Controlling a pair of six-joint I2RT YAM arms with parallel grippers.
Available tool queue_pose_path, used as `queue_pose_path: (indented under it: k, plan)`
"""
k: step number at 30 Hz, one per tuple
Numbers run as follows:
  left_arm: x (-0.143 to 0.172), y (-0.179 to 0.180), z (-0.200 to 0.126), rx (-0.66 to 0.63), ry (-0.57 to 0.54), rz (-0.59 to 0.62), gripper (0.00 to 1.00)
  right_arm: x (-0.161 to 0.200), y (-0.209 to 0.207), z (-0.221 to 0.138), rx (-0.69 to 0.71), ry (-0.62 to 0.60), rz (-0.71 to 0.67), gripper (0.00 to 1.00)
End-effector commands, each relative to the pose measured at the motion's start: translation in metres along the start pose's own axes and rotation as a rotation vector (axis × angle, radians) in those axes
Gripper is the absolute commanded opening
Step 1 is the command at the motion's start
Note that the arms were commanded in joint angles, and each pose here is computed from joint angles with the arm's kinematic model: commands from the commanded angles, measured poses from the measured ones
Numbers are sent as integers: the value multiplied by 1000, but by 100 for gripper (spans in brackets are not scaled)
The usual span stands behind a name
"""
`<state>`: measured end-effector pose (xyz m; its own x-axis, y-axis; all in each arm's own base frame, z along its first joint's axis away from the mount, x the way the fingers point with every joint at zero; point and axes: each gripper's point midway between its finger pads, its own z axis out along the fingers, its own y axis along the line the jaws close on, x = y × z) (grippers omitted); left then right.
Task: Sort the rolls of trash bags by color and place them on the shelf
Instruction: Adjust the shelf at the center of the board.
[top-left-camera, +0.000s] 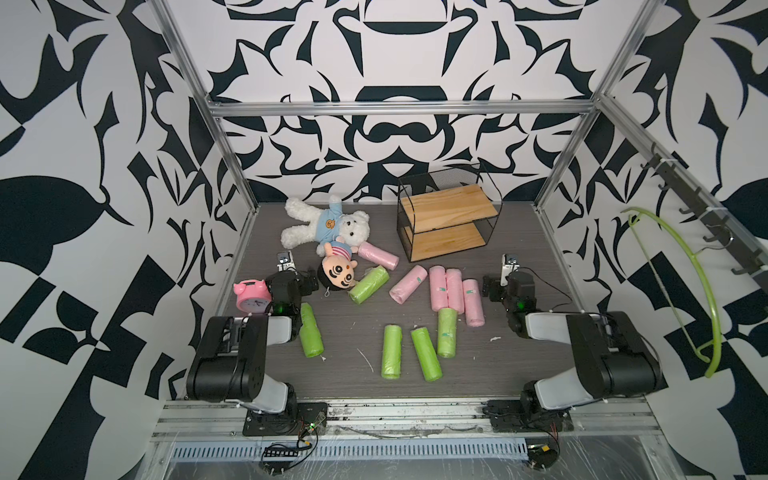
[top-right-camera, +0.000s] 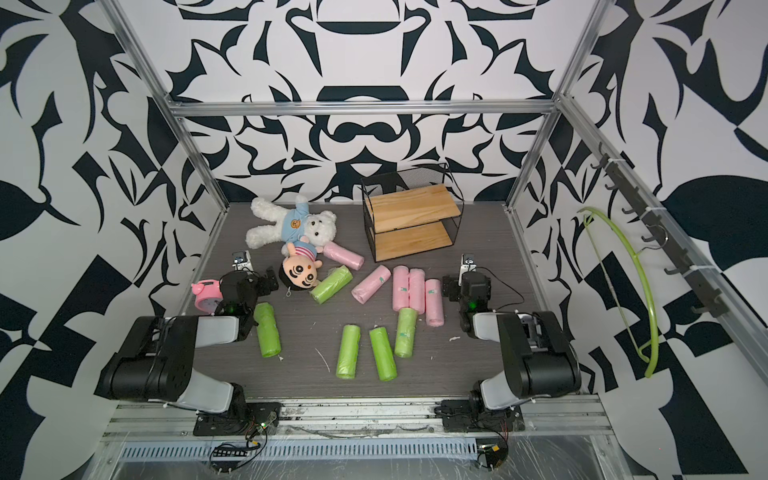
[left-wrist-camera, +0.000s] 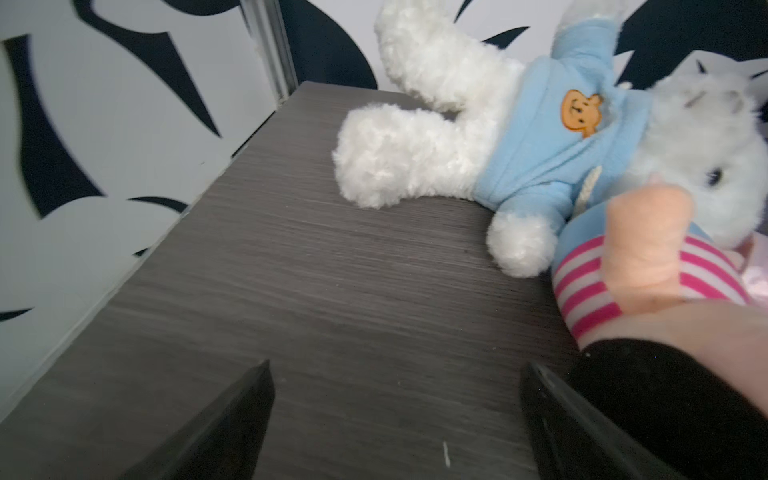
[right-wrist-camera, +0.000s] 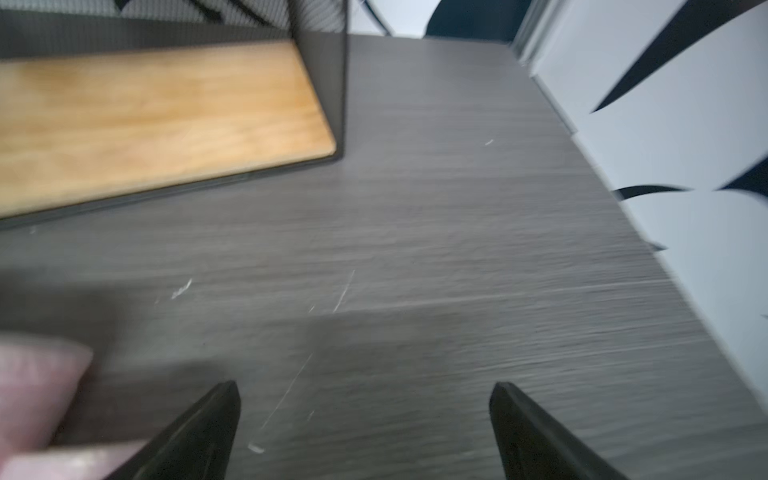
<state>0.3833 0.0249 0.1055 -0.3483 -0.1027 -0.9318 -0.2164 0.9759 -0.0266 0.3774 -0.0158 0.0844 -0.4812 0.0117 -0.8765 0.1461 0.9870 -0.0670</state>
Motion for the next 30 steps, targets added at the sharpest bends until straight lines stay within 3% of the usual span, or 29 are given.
queue_pose_path:
  k: [1, 4, 9, 13, 17, 23, 30]
  plan:
    - [-33, 25, -20, -140, -22, -114, 100, -56, -22, -26, 102, -89, 115, 99]
    - [-58, 22, -42, -112, -23, -261, 100, -90, -22, -53, 71, -120, 144, 98]
    - [-108, -44, -78, 255, -56, -395, 100, -157, 8, -90, -138, -176, 115, 97]
    - [-138, -121, -109, 492, -31, -276, 98, -201, 29, -93, -247, -188, 60, 96]
    - [-141, -195, -128, 679, 49, -136, 98, -235, 38, -72, -281, -179, 5, 93]
    - [-126, -274, -135, 827, 134, 31, 97, -263, 35, -18, -266, -143, 0, 88]
    - [-99, -336, -133, 922, 180, 239, 95, -264, 33, 36, -267, -70, -45, 79]
